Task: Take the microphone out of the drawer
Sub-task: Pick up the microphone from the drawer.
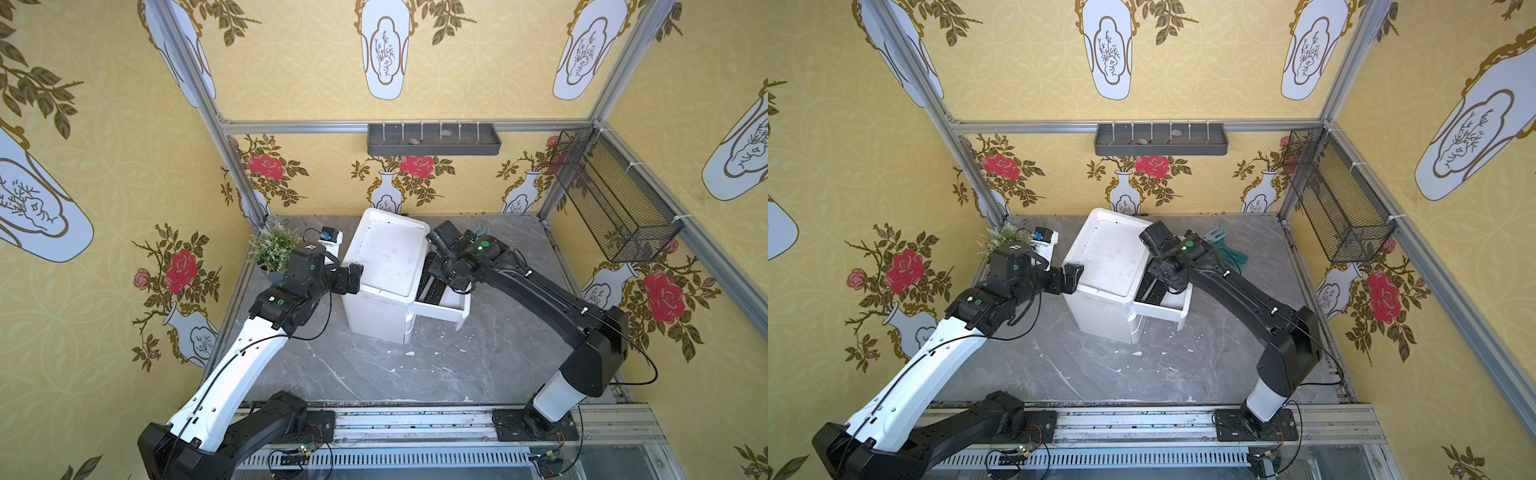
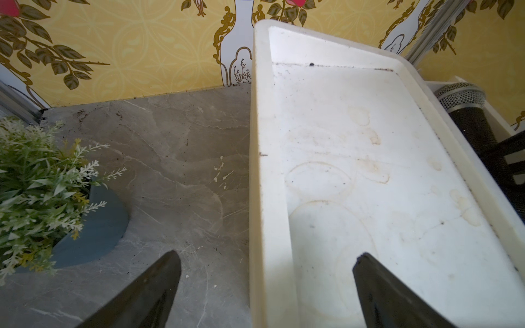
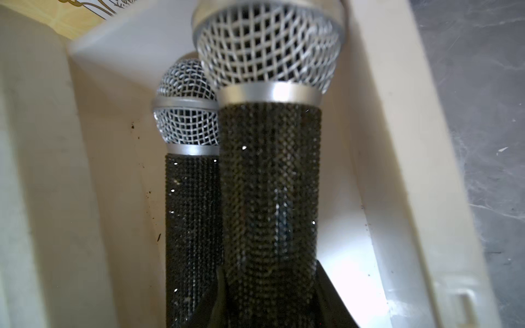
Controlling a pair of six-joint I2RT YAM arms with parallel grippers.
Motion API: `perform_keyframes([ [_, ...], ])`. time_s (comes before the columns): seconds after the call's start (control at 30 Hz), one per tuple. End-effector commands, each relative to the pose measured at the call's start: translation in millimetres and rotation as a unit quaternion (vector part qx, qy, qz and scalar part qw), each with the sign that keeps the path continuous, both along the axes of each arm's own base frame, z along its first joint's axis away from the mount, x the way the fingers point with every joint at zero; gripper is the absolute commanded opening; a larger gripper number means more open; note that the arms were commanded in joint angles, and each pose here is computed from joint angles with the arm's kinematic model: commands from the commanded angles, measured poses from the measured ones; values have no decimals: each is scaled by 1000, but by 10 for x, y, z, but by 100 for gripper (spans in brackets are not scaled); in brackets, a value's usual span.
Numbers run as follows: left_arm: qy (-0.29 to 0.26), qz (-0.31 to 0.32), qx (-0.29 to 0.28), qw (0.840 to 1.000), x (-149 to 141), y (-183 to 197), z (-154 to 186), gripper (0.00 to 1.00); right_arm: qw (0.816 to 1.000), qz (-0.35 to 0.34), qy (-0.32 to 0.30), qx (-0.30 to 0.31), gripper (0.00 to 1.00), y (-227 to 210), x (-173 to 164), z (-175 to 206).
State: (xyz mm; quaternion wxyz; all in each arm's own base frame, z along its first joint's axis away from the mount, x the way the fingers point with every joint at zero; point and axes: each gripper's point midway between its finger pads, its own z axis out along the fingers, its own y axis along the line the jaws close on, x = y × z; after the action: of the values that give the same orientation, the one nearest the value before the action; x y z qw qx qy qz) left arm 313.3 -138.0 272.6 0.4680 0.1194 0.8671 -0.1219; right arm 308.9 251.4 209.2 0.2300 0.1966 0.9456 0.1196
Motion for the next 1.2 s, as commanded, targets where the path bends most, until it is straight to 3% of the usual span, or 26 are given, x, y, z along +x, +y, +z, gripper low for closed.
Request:
perform_keyframes([
  [0.0,2,6,15,1000,18,40,-70,100,999,-17,-48,-18,26,-104,129,176],
  [0.7,-13,21,11,1000,40,85,-3,100,985,7,-173,-30,23,-214,517,939],
  [1.0,-1,33,-7,999,4,97,286,100,975,-8,-222,10,23,-728,722,1282],
  [1.17,25,15,-51,998,-70,-30,405,100,971,-33,-238,-2,23,-1214,674,1351],
])
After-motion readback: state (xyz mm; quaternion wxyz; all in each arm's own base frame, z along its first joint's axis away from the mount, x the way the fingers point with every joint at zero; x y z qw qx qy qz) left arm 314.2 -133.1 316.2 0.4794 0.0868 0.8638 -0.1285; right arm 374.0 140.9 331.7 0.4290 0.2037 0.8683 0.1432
